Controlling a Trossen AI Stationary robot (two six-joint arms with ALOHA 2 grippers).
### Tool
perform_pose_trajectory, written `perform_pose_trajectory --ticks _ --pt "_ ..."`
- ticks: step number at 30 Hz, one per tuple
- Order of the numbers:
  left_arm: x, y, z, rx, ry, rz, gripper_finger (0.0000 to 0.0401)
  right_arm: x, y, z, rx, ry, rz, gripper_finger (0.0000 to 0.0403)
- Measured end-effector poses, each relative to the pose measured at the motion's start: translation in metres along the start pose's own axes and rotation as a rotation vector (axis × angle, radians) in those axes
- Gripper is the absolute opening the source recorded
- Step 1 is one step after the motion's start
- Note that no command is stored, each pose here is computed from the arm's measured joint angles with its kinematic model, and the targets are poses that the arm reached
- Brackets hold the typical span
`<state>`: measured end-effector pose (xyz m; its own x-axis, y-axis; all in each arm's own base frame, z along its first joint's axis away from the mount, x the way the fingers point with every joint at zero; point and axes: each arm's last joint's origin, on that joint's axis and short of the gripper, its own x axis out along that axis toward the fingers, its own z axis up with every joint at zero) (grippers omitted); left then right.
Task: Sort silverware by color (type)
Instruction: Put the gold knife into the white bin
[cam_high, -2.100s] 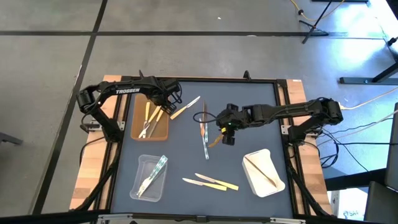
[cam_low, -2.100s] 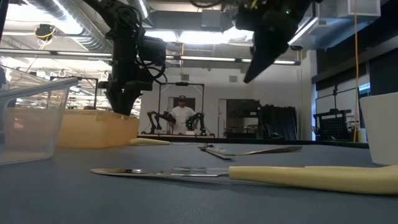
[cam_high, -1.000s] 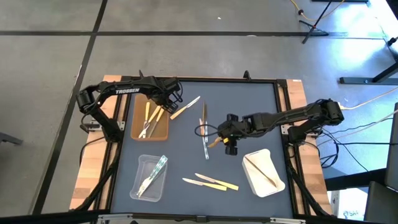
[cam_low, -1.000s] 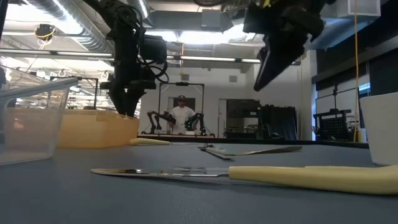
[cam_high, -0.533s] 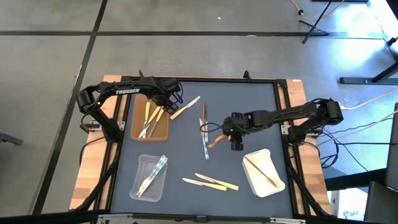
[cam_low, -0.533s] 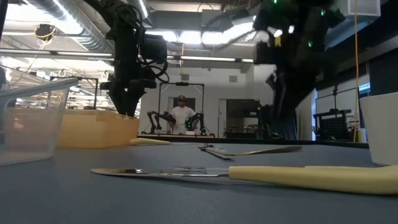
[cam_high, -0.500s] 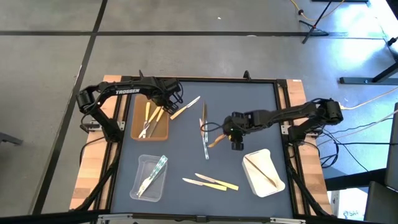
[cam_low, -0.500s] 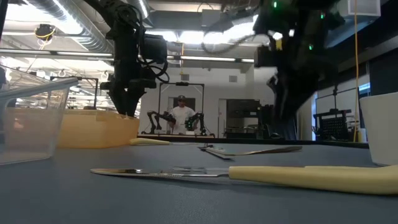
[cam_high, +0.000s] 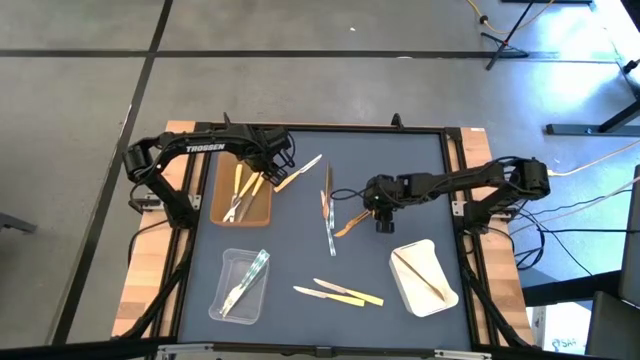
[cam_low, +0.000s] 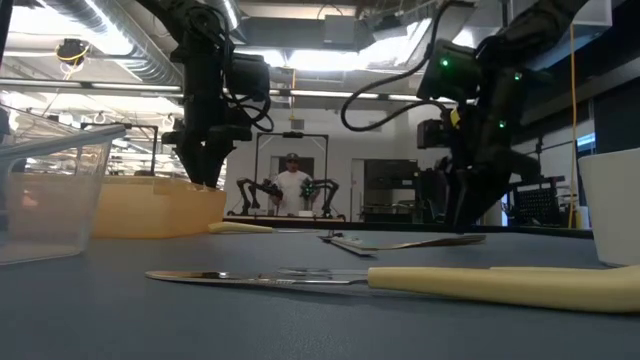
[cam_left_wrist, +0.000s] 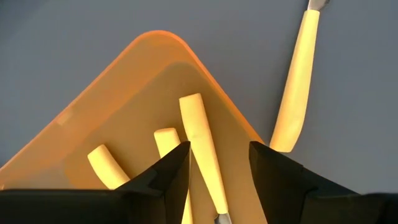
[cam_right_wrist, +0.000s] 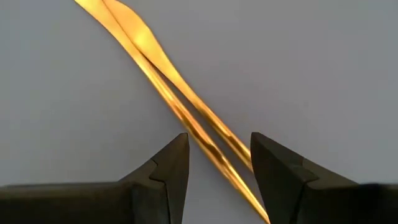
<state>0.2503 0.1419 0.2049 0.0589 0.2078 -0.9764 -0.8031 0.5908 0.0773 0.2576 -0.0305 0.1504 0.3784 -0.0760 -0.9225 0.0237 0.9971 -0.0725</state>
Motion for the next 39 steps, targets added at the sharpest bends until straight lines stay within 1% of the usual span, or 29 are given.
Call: perform_pose_trajectory --ticks 8,11,18,32,36,39 --pt "0.0 0.0 0.0 0.0 0.0 0.0 0.0158 0.002 0.003 0.003 -0.003 -0.033 0.076 0.0159" --pt "0.0 0.0 0.0 0.0 -0.001 0.0 0.0158 0.005 0.003 0.005 -0.005 -0.045 0.074 0.0159" --pt "0.0 0.0 0.0 0.0 -0.002 -0.001 0.0158 0.014 0.003 0.002 -0.007 0.004 0.077 0.0159" --pt "0.0 0.0 0.0 0.0 -0.003 -0.001 0.0158 0.013 0.003 0.0 -0.023 0.027 0.086 0.0159" --pt "0.0 0.0 0.0 0.0 -0.003 -0.001 0.0158 0.014 0.006 -0.004 -0.016 0.065 0.148 0.0159" --pt "0.0 0.0 0.0 -0.001 -0.003 -0.001 0.0158 0.013 0.006 -0.004 -0.015 0.057 0.173 0.0159"
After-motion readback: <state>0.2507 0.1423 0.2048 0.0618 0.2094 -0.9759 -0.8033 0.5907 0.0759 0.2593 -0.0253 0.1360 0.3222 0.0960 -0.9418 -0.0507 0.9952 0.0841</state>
